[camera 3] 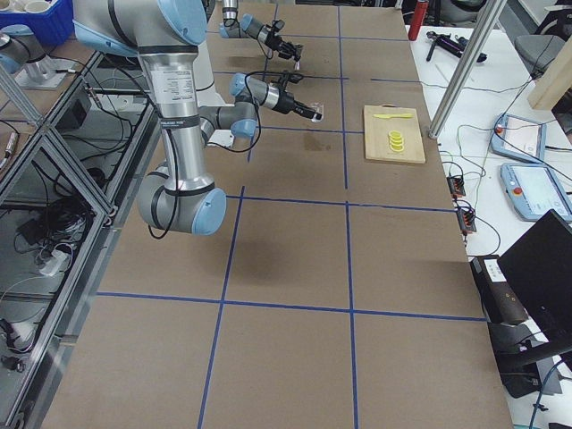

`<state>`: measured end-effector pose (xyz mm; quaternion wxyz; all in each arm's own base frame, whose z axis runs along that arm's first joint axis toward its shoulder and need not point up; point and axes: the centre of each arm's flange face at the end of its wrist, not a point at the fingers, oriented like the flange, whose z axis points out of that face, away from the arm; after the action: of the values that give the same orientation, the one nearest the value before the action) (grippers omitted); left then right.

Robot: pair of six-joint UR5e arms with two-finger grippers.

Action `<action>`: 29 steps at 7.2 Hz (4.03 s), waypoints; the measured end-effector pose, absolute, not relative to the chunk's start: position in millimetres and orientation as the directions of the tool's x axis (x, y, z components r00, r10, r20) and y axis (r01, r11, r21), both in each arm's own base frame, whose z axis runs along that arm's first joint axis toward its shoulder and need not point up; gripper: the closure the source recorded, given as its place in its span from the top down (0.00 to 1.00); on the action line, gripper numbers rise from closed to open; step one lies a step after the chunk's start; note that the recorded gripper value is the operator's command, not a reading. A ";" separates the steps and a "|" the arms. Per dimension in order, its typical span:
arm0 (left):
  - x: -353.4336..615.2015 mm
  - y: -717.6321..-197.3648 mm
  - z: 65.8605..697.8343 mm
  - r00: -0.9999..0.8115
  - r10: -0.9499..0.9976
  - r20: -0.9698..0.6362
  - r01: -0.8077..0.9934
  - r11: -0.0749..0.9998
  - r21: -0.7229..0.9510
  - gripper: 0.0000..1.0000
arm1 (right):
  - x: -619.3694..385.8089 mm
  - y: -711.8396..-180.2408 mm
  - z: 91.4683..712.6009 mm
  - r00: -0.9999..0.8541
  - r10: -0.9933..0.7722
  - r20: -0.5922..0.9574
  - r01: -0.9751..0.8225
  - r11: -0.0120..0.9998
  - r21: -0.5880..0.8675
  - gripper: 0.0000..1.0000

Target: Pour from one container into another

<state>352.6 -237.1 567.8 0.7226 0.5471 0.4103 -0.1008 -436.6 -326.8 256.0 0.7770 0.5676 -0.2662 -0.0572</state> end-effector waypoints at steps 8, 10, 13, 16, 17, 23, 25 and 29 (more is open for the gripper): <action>374.4 -228.8 561.6 0.626 0.313 -0.715 0.603 0.387 0.698 0.00 | -436.4 -326.8 256.1 0.852 -0.391 0.349 -0.213 0.349 0.912 0.00; 377.0 -226.9 562.8 0.626 0.316 -0.713 0.600 0.390 0.699 0.00 | -436.4 -326.8 256.0 0.852 -0.391 0.349 -0.213 0.349 0.912 0.00; 377.5 -226.5 565.1 0.629 0.316 -0.710 0.596 0.390 0.702 0.00 | -436.3 -326.8 256.0 0.852 -0.390 0.349 -0.214 0.349 0.913 0.00; 377.1 -226.9 566.7 0.633 0.315 -0.707 0.594 0.388 0.705 0.00 | -436.2 -326.8 256.5 0.853 -0.390 0.348 -0.213 0.349 0.913 0.00; 377.1 -227.0 567.1 0.635 0.315 -0.705 0.592 0.387 0.706 0.06 | -436.2 -326.8 256.5 0.853 -0.390 0.348 -0.213 0.349 0.913 0.00; 377.0 -227.2 565.3 0.649 0.325 -0.688 0.578 0.378 0.723 0.54 | -436.2 -326.8 256.5 0.853 -0.390 0.348 -0.213 0.349 0.913 0.00; 376.4 -227.4 564.9 0.654 0.323 -0.683 0.577 0.371 0.728 0.99 | -436.2 -326.8 256.5 0.853 -0.390 0.348 -0.213 0.349 0.913 0.00; 371.9 -229.4 563.2 0.664 0.315 -0.678 0.582 0.352 0.733 0.99 | -436.2 -326.8 256.5 0.853 -0.390 0.348 -0.213 0.349 0.913 0.00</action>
<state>371.9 -229.4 563.2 0.7187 0.5616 0.3993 -0.0929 -436.2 -326.8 256.5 0.7771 0.5678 -0.2654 -0.0569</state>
